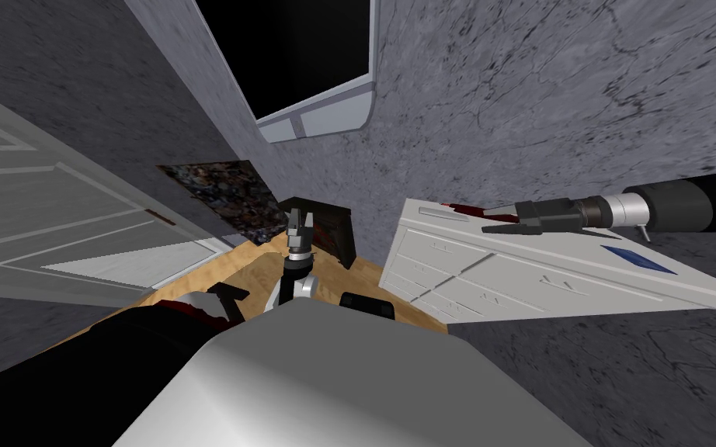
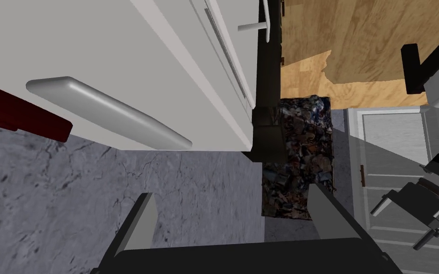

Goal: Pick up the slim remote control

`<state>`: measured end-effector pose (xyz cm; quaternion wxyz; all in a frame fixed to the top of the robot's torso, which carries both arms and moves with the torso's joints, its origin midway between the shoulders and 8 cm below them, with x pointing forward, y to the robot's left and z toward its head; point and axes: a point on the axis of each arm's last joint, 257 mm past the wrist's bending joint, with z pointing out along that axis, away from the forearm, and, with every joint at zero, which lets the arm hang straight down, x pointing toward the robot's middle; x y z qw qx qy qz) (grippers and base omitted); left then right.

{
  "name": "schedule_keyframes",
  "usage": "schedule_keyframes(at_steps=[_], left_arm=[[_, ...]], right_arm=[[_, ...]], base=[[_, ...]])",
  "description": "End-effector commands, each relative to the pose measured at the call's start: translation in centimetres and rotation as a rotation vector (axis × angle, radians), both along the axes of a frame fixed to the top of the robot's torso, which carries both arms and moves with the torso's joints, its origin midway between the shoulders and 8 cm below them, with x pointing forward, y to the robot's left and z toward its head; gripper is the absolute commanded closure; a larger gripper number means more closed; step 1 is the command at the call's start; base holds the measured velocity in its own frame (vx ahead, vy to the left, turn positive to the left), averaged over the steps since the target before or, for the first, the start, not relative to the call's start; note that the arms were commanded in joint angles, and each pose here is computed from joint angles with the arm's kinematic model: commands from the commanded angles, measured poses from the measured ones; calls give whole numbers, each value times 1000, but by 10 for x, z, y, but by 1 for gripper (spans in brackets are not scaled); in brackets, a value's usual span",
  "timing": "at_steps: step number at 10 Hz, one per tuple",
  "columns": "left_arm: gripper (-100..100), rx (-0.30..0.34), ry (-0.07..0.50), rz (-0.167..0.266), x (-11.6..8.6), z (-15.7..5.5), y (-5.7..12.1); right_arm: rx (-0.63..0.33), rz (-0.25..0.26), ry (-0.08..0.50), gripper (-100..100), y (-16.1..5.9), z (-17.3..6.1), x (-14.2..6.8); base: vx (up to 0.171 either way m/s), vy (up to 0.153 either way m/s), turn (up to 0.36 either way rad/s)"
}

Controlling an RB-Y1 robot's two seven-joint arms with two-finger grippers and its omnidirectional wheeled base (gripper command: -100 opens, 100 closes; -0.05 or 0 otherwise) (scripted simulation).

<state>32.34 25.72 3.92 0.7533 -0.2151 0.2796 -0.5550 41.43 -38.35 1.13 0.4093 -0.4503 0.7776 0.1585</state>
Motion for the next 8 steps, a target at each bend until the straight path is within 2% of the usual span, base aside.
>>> schedule_keyframes(at_steps=[1, 3, 4, 6, 7, 8], left_arm=[[0, 0, 0, 0, 0, 0, 0], [0, 0, 0, 0, 0, 0, 0], [0, 0, 0, 0, 0, 0, 0], [0, 0, 0, 0, 0, 0, 0], [0, 0, 0, 0, 0, 0, 0], [0, 0, 0, 0, 0, 0, 0]], right_arm=[[-52, -6, 32, -100, -9, -1, 4], [-89, 22, 41, -100, 0, 1, 8], [-130, 7, 70, -100, -11, 0, 11], [-163, 34, 79, -100, -1, 1, 15], [-202, 19, 108, -100, -11, 0, 17], [-226, 39, 114, -100, -4, 1, 20]], base=[[13, 5, 11], [11, 4, 1], [18, 6, 12], [12, 4, 3], [19, 5, 19], [19, 3, 7]])
